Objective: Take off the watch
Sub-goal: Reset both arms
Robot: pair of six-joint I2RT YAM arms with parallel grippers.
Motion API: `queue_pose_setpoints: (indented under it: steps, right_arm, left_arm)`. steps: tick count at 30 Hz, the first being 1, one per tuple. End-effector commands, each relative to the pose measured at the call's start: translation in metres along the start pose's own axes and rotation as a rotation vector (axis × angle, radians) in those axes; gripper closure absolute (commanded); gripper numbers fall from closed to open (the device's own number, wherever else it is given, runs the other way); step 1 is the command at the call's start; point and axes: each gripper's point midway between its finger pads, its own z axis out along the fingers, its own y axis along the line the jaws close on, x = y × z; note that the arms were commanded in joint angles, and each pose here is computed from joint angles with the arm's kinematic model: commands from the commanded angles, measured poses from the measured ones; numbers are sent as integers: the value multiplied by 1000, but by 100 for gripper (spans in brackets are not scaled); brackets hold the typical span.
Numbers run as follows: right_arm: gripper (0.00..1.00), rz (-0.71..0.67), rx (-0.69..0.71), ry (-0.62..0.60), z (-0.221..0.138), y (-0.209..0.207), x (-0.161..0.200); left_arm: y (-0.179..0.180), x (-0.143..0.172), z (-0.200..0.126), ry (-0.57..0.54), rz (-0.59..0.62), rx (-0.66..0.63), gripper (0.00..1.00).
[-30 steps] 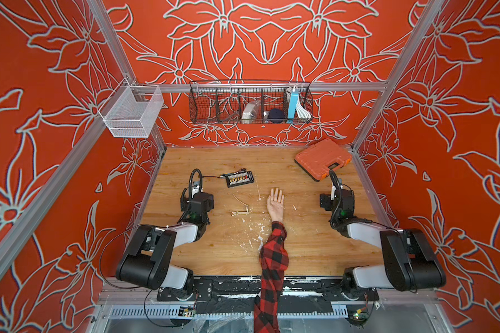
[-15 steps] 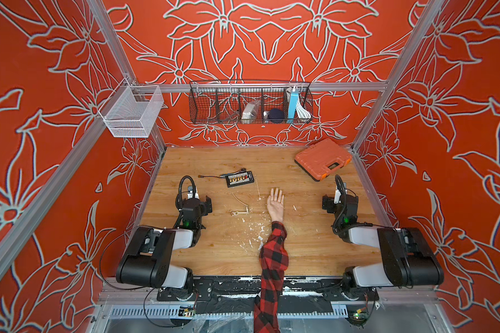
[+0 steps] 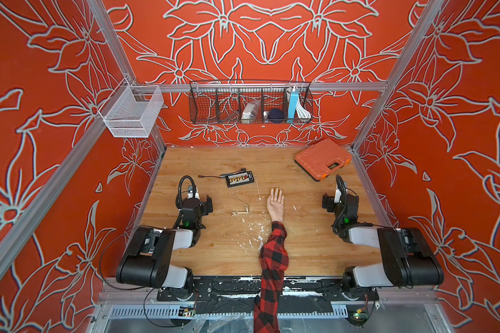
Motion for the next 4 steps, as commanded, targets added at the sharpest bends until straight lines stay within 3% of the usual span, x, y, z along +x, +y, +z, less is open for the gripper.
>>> queue_pose_setpoints:
  steps: [1, 4]
  right_arm:
    - [2, 7, -12, -12, 1, 2, -4]
    - [2, 6, -10, -19, 0, 1, -5]
  left_arm:
    - [0, -9, 0, -28, -23, 3, 2]
    - [0, -10, 0, -29, -23, 4, 2]
